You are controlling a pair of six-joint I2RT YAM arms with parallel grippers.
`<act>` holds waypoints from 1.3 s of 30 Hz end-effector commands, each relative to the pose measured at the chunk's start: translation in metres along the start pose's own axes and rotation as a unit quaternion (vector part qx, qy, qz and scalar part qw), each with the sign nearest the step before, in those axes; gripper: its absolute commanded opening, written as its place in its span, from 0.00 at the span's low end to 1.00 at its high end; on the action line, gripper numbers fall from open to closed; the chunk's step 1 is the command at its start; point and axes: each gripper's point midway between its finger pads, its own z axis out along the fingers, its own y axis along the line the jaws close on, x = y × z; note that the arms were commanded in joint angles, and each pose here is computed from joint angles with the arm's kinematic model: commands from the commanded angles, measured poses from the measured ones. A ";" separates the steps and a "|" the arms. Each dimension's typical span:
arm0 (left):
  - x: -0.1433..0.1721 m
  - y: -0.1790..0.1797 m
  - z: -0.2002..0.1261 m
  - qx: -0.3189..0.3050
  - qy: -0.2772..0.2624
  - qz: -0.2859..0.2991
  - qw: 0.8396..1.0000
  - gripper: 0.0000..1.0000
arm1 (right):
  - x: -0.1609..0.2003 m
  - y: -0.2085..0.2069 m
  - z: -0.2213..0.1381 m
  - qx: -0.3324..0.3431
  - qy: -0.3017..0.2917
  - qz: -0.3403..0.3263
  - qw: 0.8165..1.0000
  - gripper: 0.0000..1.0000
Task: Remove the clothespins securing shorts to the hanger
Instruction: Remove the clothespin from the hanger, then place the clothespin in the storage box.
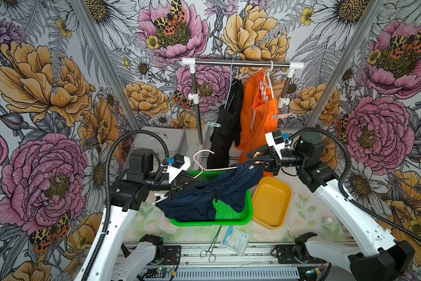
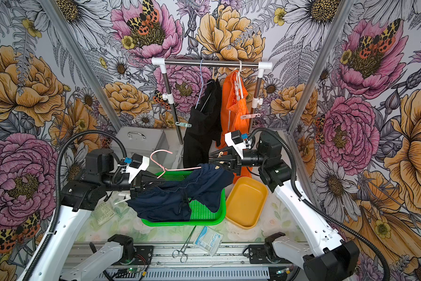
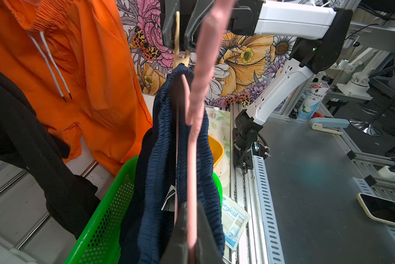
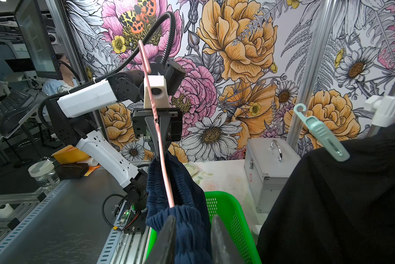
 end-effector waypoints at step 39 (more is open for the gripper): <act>-0.021 -0.008 -0.048 -0.179 0.049 0.007 0.983 0.00 | 0.135 -0.058 -0.126 0.526 0.068 0.269 0.804 0.00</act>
